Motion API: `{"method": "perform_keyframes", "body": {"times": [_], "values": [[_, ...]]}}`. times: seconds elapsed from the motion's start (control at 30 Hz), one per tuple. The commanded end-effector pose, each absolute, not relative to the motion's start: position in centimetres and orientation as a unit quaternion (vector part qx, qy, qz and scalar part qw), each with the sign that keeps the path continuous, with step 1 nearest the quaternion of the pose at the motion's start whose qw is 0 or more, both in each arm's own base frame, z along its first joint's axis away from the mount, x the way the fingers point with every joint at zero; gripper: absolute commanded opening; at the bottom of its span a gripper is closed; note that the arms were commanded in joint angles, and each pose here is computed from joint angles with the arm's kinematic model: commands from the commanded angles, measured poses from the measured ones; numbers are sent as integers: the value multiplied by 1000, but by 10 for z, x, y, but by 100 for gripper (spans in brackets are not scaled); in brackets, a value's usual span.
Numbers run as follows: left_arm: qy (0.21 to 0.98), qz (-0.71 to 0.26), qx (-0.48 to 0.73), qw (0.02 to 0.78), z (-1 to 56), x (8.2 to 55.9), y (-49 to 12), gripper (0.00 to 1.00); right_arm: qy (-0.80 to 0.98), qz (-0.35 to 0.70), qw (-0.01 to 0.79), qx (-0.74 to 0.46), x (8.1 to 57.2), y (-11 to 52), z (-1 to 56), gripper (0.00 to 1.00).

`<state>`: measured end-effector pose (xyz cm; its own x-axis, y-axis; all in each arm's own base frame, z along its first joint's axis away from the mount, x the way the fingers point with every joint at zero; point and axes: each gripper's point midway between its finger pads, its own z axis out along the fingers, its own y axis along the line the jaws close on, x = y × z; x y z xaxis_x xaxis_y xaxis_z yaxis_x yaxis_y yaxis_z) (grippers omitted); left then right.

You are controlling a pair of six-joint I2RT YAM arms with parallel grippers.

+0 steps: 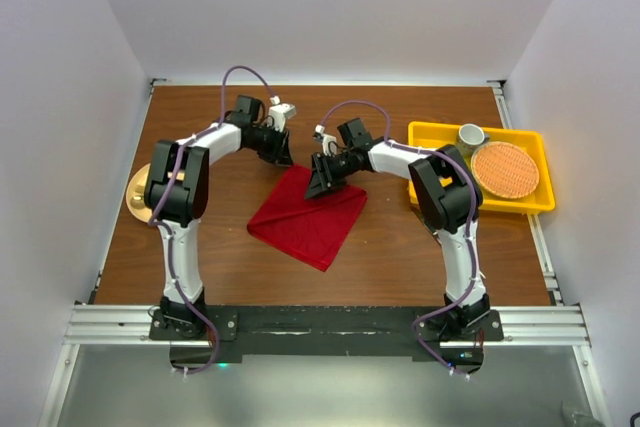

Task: Fold the napkin into a case and place the utensils inside
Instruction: Smooth out the upper triangle-folded napkin at the center of the board.

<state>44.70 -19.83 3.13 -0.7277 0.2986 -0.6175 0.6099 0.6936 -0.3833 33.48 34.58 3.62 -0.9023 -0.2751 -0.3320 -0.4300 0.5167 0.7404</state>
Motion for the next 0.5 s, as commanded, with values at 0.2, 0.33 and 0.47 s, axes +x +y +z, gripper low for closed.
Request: {"method": "perform_keyframes", "body": {"times": [0.2,0.33,0.47], "values": [[792,-488,183,319,171,371,-184,62,890,416,74,-173,331,336,4,44],[769,-569,113,267,167,307,-194,72,891,414,77,-169,334,336,2,44],[776,-581,91,227,145,273,-208,73,891,413,80,-169,337,337,0,44]]}}
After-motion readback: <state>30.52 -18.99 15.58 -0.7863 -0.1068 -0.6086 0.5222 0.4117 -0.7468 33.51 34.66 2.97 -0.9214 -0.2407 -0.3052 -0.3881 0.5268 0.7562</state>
